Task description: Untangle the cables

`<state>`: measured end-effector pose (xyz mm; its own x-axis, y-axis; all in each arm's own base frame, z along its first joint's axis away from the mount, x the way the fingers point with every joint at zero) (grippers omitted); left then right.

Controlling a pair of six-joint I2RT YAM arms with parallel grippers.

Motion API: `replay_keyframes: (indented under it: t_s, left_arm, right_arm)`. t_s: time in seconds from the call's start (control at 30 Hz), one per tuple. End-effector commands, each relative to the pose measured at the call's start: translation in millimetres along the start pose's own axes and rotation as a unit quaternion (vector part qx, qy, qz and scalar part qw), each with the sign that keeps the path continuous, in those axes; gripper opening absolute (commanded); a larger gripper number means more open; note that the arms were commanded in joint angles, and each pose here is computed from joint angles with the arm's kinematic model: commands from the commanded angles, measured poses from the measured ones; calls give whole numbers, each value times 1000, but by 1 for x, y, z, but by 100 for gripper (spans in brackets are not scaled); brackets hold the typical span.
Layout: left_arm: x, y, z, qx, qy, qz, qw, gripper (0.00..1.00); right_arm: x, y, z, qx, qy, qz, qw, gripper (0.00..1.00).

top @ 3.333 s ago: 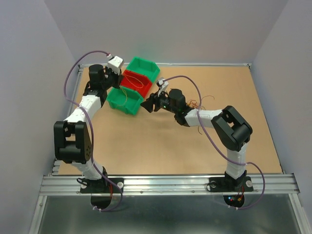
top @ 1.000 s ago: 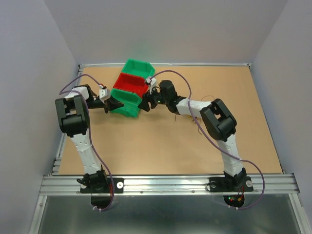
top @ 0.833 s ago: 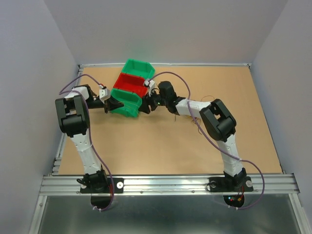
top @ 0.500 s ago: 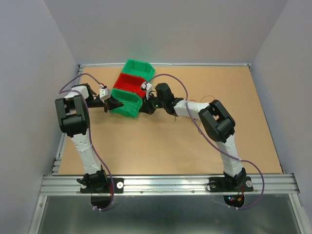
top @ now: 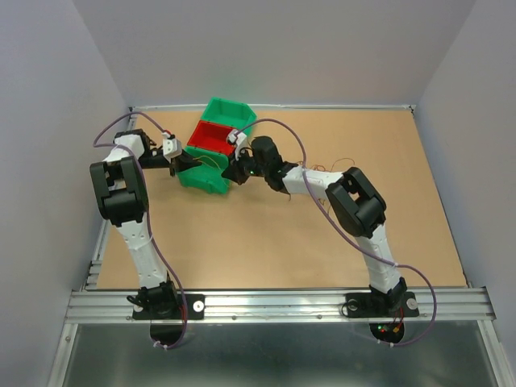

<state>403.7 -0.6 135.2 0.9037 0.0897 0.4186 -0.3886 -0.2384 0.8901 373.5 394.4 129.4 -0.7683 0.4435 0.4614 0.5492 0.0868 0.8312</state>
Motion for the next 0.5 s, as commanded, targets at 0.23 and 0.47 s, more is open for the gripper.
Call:
replay_keyframes:
  t_s: [0.23, 0.47]
  left_arm:
    - [18, -4, -2, -36, 35, 44, 998, 0]
    - [12, 3, -3, -43, 44, 56, 997, 0]
  right_arm:
    - [14, 49, 14, -109, -2, -23, 994, 1]
    - [13, 52, 25, -115, -5, -22, 993, 1]
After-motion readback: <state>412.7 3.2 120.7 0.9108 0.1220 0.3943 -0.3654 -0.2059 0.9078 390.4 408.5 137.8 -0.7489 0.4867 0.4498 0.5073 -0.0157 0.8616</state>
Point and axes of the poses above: each gripper's point midway between its finger pads, its own z axis out along the fingers, its own x axis along the line the jaws close on, y = z × x, the point moved 8 cm from there along -z, back along the fingers, and after that the axes turned 15 degrees about z, right-handed, at the moved point
